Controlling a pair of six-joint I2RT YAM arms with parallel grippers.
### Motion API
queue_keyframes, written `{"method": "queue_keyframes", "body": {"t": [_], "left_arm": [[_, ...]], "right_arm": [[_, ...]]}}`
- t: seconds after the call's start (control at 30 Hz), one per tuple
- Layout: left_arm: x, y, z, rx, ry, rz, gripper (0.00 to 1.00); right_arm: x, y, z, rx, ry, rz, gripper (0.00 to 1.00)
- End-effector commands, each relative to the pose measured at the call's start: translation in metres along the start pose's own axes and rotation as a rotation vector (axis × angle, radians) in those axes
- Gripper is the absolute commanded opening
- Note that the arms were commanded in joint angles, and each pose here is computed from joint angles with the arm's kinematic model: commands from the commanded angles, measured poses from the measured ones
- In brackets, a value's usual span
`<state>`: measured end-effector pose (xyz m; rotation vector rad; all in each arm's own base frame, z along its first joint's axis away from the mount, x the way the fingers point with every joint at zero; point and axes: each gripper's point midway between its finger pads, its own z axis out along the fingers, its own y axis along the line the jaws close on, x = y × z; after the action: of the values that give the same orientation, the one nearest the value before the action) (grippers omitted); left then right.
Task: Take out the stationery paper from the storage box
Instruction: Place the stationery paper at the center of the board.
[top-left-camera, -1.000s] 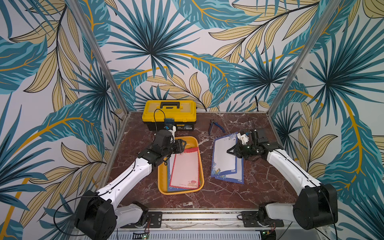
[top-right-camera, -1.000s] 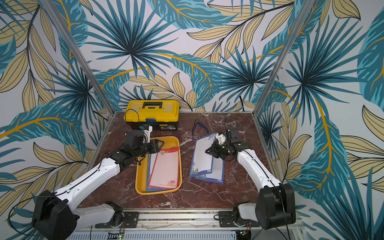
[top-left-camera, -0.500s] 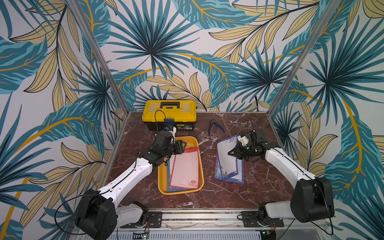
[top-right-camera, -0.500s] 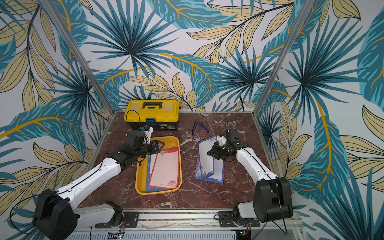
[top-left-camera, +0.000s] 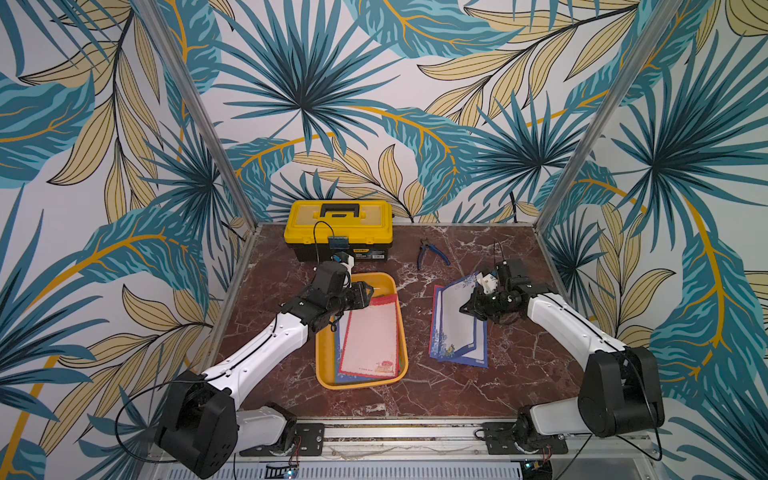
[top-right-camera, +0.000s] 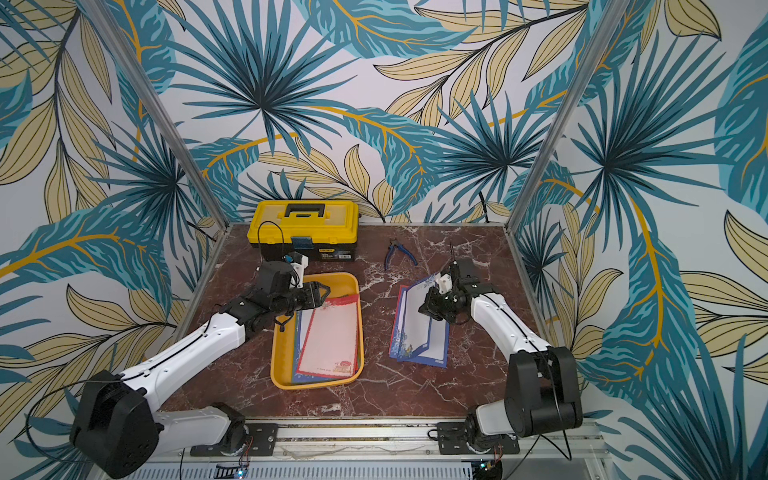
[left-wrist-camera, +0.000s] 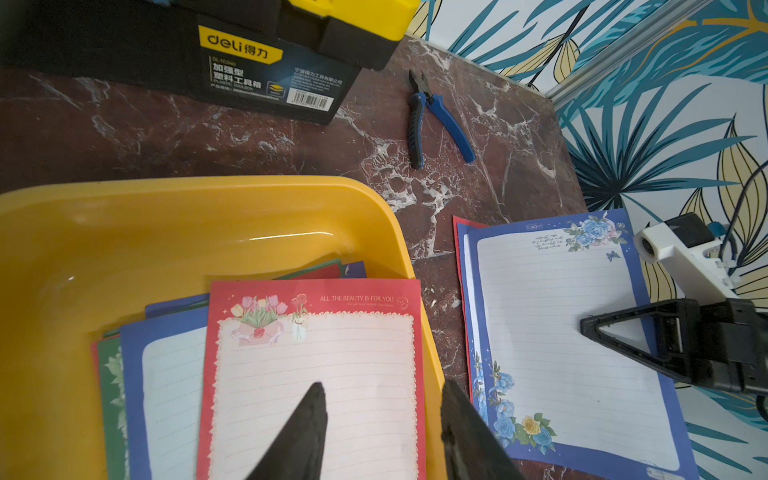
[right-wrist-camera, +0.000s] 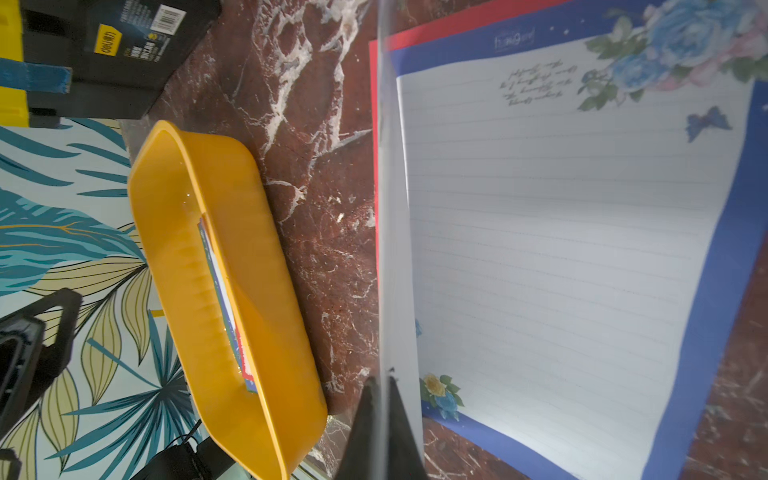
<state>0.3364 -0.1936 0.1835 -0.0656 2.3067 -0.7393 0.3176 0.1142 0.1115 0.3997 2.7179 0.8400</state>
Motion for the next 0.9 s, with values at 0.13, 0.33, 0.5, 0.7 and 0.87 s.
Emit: {"method": "queue_keyframes", "body": {"t": [0.13, 0.33, 0.5, 0.7, 0.87], "left_arm": [[0.000, 0.003, 0.002, -0.005, 0.002, -0.007, 0.46], [0.001, 0.004, 0.003, -0.007, 0.004, -0.007, 0.46], [0.001, 0.003, 0.003, -0.005, 0.004, -0.008, 0.46], [-0.001, 0.002, 0.001, -0.004, -0.002, -0.002, 0.46], [-0.001, 0.002, 0.002, -0.001, 0.001, -0.001, 0.46]], "right_arm": [[0.001, -0.021, 0.004, 0.096, 0.014, -0.014, 0.00], [0.000, -0.027, 0.008, 0.126, 0.019, -0.019, 0.00], [-0.001, -0.032, 0.010, 0.148, 0.020, -0.021, 0.01], [-0.004, -0.035, 0.012, 0.162, 0.019, -0.027, 0.03], [-0.006, -0.040, 0.012, 0.188, 0.016, -0.032, 0.04]]}}
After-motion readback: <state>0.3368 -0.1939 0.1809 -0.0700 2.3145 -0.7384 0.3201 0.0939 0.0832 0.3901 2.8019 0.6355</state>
